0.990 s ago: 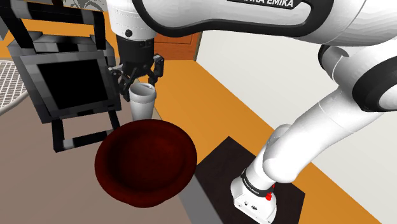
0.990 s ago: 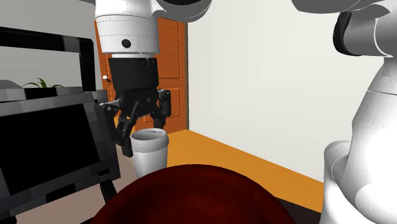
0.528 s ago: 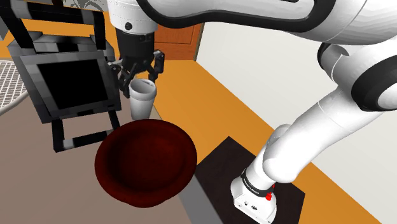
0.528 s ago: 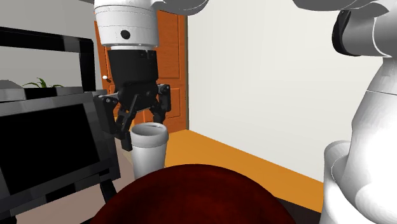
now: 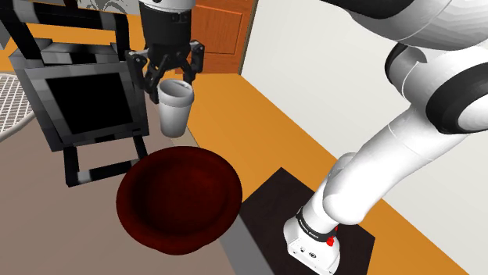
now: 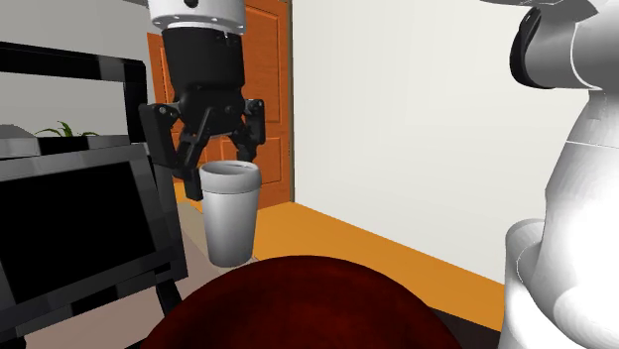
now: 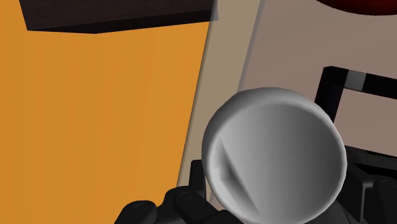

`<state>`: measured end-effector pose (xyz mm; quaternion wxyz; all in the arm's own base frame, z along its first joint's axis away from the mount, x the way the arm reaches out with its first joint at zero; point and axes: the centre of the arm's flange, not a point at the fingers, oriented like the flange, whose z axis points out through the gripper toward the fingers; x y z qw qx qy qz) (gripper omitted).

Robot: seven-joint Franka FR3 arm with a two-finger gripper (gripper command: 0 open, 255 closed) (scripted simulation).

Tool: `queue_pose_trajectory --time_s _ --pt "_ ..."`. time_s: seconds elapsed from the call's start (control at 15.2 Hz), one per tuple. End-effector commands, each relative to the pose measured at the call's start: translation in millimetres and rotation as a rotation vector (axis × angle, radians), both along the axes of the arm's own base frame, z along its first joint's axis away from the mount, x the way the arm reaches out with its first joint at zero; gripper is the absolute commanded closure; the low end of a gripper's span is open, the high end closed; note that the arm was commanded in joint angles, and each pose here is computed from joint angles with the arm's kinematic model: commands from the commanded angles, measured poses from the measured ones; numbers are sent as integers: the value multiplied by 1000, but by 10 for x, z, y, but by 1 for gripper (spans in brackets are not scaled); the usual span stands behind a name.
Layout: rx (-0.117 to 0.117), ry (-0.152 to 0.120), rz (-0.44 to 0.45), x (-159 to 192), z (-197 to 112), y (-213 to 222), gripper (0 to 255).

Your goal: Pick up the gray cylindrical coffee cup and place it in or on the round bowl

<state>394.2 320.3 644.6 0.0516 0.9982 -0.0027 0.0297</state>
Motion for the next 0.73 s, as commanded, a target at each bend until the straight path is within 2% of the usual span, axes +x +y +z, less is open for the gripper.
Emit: queue_pose_trajectory --time_s 0.0,0.66 --pt "0 0 0 -1 102 1 255" --pt "0 0 0 -1 629 1 255"
